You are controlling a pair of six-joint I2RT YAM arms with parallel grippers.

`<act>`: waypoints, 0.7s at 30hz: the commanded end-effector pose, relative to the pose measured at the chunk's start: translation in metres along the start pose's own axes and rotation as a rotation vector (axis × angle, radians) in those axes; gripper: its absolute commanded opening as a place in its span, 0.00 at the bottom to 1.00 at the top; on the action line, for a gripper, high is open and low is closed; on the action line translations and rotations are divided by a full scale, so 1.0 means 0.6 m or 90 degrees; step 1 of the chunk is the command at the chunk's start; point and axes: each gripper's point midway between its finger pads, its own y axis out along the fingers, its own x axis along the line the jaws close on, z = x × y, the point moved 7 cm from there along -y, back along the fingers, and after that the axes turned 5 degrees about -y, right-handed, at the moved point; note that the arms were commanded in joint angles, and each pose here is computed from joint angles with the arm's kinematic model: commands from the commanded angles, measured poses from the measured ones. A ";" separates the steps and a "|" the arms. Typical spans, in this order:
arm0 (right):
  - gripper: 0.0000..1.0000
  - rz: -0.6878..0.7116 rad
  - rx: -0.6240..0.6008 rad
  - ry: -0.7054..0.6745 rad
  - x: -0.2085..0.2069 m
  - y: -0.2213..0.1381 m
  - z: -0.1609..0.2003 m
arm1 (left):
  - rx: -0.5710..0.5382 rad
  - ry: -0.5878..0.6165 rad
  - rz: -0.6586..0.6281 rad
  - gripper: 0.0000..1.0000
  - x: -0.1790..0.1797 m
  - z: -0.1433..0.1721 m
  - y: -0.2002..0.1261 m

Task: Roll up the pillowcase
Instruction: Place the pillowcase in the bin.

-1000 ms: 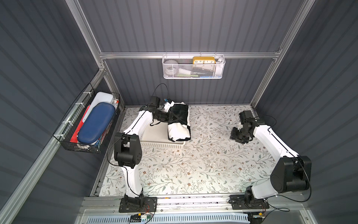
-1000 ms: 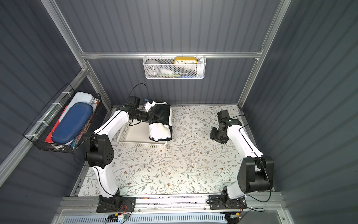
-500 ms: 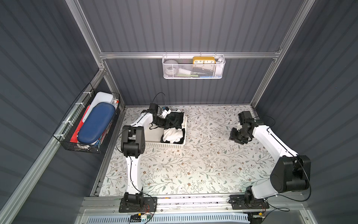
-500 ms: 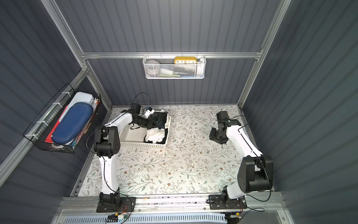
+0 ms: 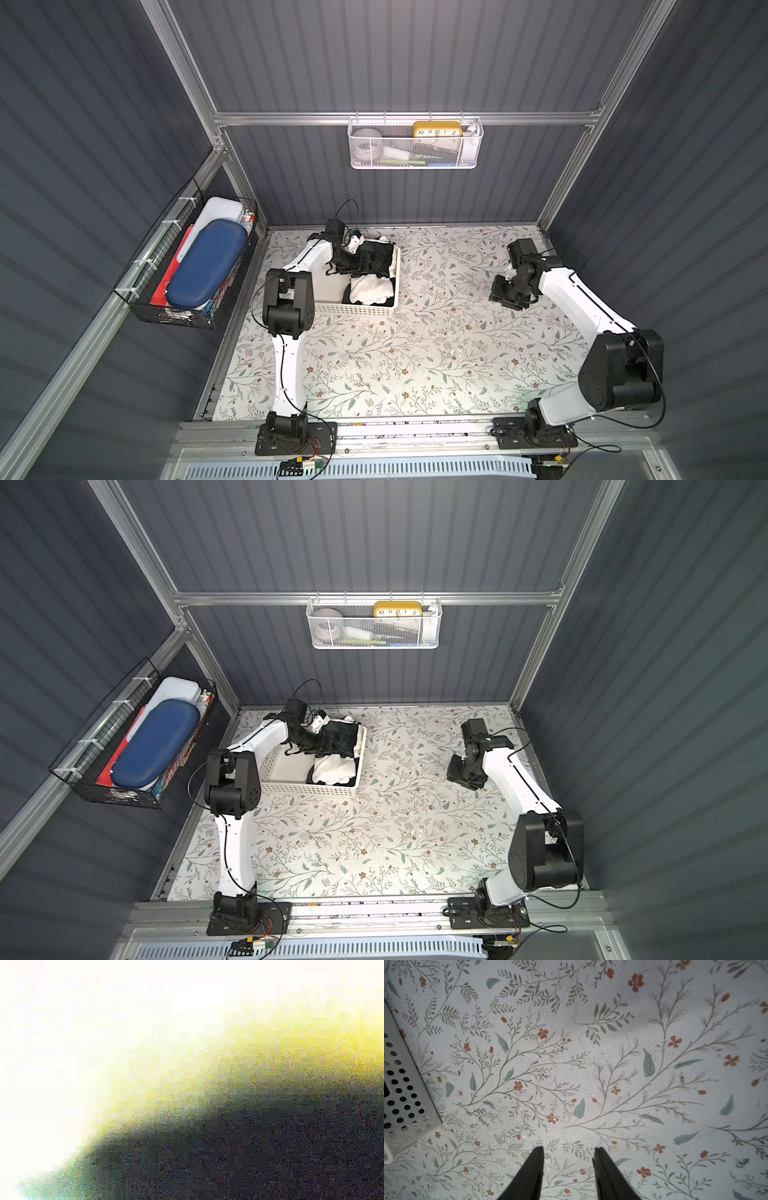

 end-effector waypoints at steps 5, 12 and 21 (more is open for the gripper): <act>0.46 0.008 0.002 -0.016 0.005 -0.010 0.003 | -0.110 0.029 -0.055 0.99 -0.052 -0.039 -0.114; 0.47 0.011 -0.003 -0.024 0.008 -0.017 0.009 | -0.170 0.040 -0.081 0.99 -0.098 -0.039 -0.214; 0.99 0.001 -0.160 -0.008 0.012 -0.087 -0.014 | -0.486 0.009 -0.238 0.99 -0.141 0.004 -0.411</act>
